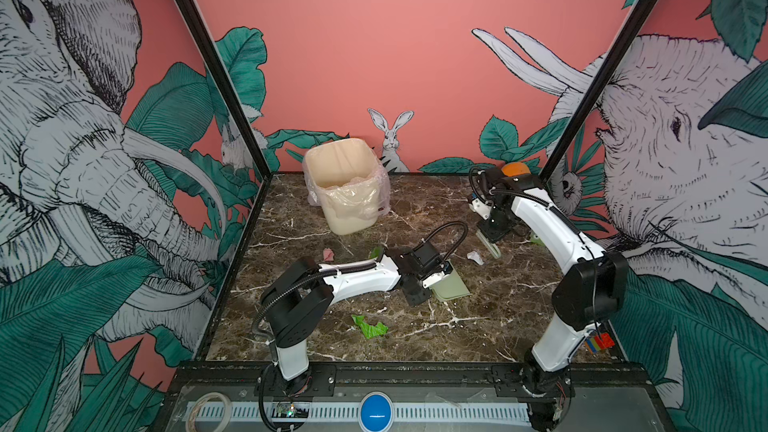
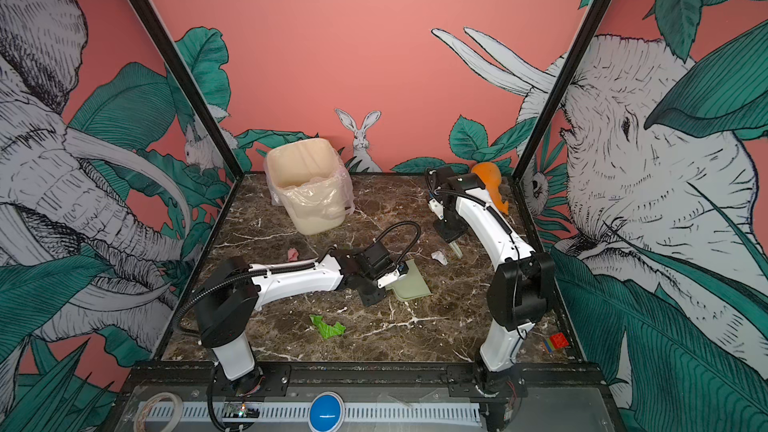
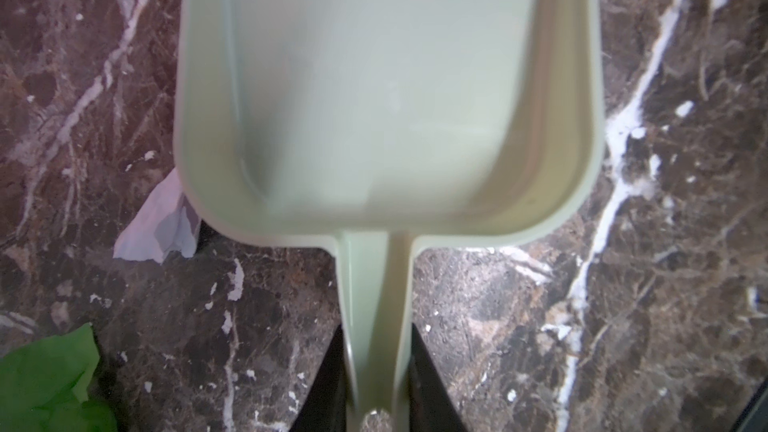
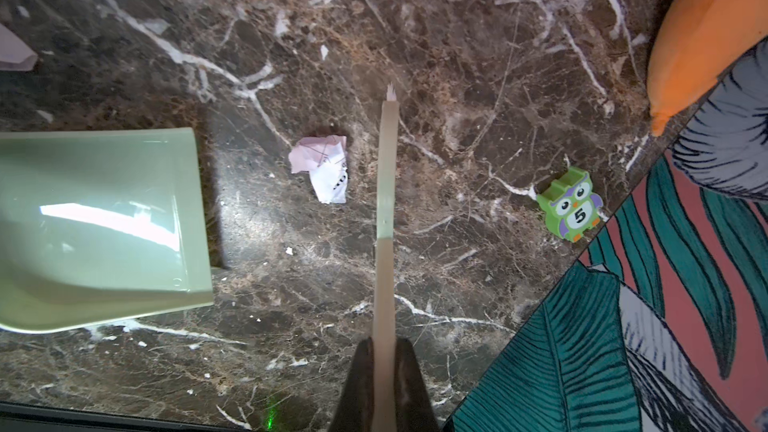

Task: Sweep away the paper scraps from the table
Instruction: 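Sweep the white-pink scrap into the dustpan with the right gripper's brush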

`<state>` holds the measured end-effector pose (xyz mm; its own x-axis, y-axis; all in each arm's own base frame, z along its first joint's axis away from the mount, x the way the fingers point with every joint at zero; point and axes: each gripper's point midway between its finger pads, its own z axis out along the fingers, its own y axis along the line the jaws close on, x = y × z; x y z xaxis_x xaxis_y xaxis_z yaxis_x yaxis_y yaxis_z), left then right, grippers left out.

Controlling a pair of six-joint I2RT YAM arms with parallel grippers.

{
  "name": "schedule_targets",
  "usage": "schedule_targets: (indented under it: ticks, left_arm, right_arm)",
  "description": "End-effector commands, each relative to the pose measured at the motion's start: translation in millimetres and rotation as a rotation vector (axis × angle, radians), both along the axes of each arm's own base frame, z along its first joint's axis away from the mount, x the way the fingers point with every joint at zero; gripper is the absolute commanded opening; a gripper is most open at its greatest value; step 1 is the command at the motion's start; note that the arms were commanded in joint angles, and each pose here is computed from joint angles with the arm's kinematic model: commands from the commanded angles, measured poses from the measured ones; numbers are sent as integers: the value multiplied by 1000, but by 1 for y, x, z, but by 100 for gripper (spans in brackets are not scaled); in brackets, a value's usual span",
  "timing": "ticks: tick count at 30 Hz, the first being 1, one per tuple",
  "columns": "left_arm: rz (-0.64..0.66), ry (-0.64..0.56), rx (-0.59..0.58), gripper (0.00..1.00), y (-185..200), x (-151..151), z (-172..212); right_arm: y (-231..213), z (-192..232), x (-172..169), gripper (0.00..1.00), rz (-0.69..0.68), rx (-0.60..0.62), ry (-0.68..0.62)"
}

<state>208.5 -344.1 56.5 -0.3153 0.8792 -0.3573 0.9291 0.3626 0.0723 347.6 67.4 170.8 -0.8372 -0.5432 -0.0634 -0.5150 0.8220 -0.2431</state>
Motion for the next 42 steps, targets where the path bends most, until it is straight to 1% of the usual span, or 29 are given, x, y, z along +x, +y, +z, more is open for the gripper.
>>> schedule_targets:
  ticks: [1, 8, 15, 18, 27, 31, 34, 38, 42]
  left_arm:
    - [38, -35, 5, 3, -1, 6, 1]
    - [59, -72, 38, 3, -1, 15, 0]
    - [60, -83, 44, 2, -5, 19, 1]
    - [57, -81, 46, 2, -5, 18, 0]
    - [55, -76, 66, 2, -4, 17, -8]
    - [57, -78, 67, 2, -3, 16, -7]
    - [59, -79, 64, 2, -3, 16, -7]
    - [59, -85, 55, 2, -2, 16, -5]
    - [62, -95, 34, 2, -3, 16, -1]
  right_arm:
    - [-9, -8, -3, 0, -12, -55, 56]
    - [5, -19, -8, 0, 17, -22, 114]
    - [29, -22, -31, 0, 56, 32, 178]
    - [42, -21, -42, 0, 64, 84, 190]
    - [90, -3, -83, 0, 102, 295, 215]
    - [94, 16, -89, 0, 98, 359, 167]
    - [84, 18, -86, 0, 82, 327, 153]
    - [61, 20, -80, 0, 37, 250, 128]
    - [46, 37, -72, 0, -14, 264, 41]
